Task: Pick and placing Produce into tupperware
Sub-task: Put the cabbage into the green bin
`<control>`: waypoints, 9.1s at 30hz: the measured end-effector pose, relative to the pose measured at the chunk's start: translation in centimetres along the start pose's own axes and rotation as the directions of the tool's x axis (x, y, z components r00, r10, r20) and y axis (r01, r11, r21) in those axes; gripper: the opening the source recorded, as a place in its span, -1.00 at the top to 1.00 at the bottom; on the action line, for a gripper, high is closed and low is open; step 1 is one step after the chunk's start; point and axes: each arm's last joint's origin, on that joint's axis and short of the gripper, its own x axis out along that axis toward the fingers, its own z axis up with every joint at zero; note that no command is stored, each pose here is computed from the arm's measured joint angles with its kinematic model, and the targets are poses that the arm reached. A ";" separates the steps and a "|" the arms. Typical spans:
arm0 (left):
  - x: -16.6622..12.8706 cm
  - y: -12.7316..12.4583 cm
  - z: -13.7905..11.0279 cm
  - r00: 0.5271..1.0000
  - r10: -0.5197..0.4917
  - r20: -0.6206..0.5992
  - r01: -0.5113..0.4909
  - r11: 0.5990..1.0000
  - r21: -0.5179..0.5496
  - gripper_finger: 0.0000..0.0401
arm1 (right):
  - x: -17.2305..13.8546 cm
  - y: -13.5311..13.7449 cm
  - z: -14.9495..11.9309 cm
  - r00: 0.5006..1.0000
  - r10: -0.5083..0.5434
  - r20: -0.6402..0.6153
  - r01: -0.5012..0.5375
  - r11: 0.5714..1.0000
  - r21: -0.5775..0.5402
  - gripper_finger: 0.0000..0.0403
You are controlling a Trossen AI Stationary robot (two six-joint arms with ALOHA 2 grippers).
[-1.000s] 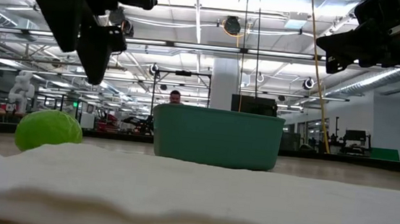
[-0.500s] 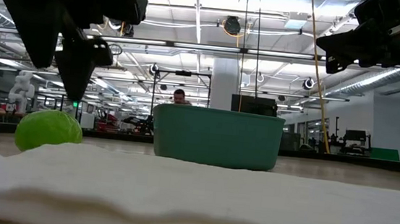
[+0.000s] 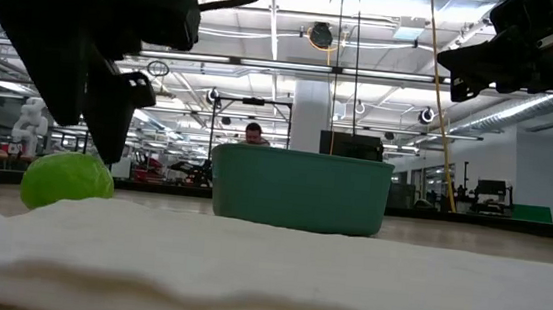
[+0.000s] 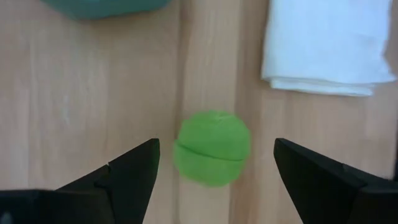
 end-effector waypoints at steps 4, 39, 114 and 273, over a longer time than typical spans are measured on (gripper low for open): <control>0.5 0.3 -0.5 1.000 0.009 -0.001 -0.009 1.000 -0.005 -0.60 | 0.0 0.0 0.0 1.000 0.000 0.000 0.000 1.000 0.000 1.00; 2.4 -0.6 -1.8 0.995 0.029 0.098 -0.042 0.990 0.135 -0.60 | 0.0 0.0 0.0 1.000 0.000 -0.001 0.000 1.000 0.000 1.00; 0.8 0.2 -3.3 0.995 0.102 -0.017 -0.094 0.958 0.271 -0.28 | 0.5 -0.2 -0.2 1.000 -0.004 -0.009 0.004 1.000 -0.004 1.00; -3.4 4.7 20.0 0.981 -0.041 0.192 -0.030 0.935 0.353 -0.18 | 0.7 -0.2 -0.4 1.000 -0.004 -0.026 0.003 1.000 -0.007 1.00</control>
